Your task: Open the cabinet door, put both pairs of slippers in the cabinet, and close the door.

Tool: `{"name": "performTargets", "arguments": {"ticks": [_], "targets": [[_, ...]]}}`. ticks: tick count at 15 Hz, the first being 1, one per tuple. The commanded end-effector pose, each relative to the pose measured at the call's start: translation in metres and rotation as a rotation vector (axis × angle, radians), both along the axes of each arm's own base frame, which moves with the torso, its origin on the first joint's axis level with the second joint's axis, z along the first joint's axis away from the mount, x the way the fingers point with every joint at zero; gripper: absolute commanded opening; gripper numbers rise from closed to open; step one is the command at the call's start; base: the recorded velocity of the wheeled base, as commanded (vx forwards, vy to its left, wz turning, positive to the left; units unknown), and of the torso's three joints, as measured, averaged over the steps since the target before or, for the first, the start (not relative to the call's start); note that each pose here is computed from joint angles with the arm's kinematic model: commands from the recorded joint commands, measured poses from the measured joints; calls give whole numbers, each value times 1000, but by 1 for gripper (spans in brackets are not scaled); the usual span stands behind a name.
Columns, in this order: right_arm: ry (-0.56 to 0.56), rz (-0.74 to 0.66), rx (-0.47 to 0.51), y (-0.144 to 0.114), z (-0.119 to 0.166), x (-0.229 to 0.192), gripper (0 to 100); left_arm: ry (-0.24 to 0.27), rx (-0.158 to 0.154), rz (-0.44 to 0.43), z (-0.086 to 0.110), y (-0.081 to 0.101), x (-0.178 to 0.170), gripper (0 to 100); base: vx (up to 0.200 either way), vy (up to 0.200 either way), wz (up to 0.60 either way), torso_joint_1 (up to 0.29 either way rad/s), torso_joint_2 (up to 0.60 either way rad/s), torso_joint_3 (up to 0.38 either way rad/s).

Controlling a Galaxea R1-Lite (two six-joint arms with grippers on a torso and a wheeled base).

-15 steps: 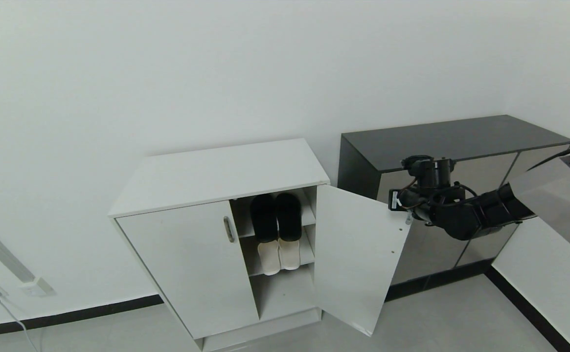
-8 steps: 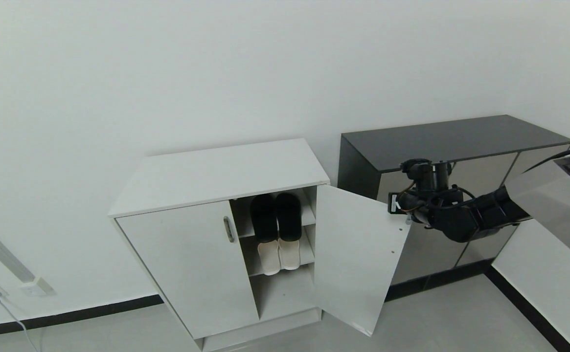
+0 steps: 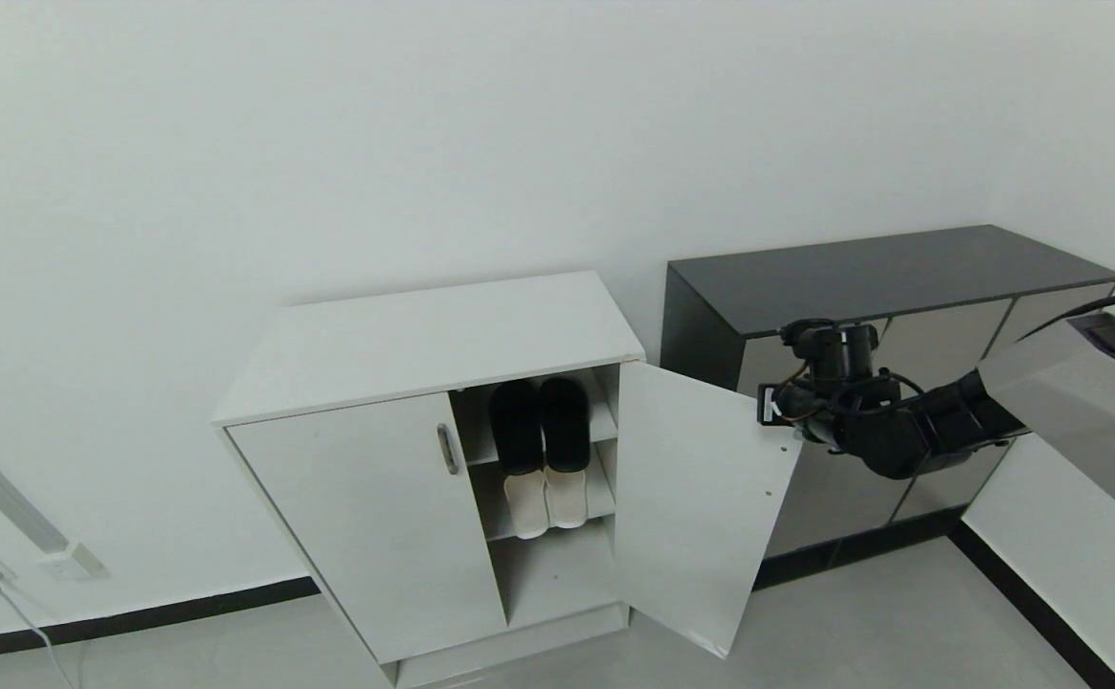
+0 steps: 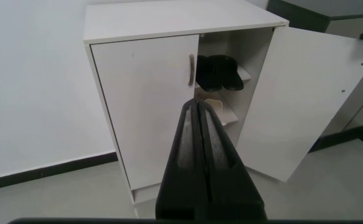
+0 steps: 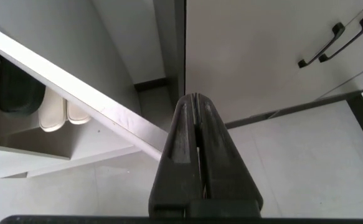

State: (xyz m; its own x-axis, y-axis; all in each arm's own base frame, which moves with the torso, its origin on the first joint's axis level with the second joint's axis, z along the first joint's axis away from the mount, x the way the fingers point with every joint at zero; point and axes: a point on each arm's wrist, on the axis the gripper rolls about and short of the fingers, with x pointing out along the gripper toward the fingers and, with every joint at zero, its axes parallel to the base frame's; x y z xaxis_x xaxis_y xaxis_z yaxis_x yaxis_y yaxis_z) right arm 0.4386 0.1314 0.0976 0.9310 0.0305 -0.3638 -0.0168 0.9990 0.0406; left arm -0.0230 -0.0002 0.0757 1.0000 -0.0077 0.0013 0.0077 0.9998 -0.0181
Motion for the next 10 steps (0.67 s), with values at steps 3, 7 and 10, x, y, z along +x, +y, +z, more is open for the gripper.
{"name": "performTargets", "arguments": {"ticks": [3,7,10], "targets": [[11,15,-6,5,2,-8,0,1,0,0,0,0,0,0,0,0,0,0,0,0],[30,67,-16,20,8,-33,0,1,0,0,0,0,0,0,0,0,0,0,0,0],[43,115,-20,33,13,-54,0,1,0,0,0,0,0,0,0,0,0,0,0,0]]}}
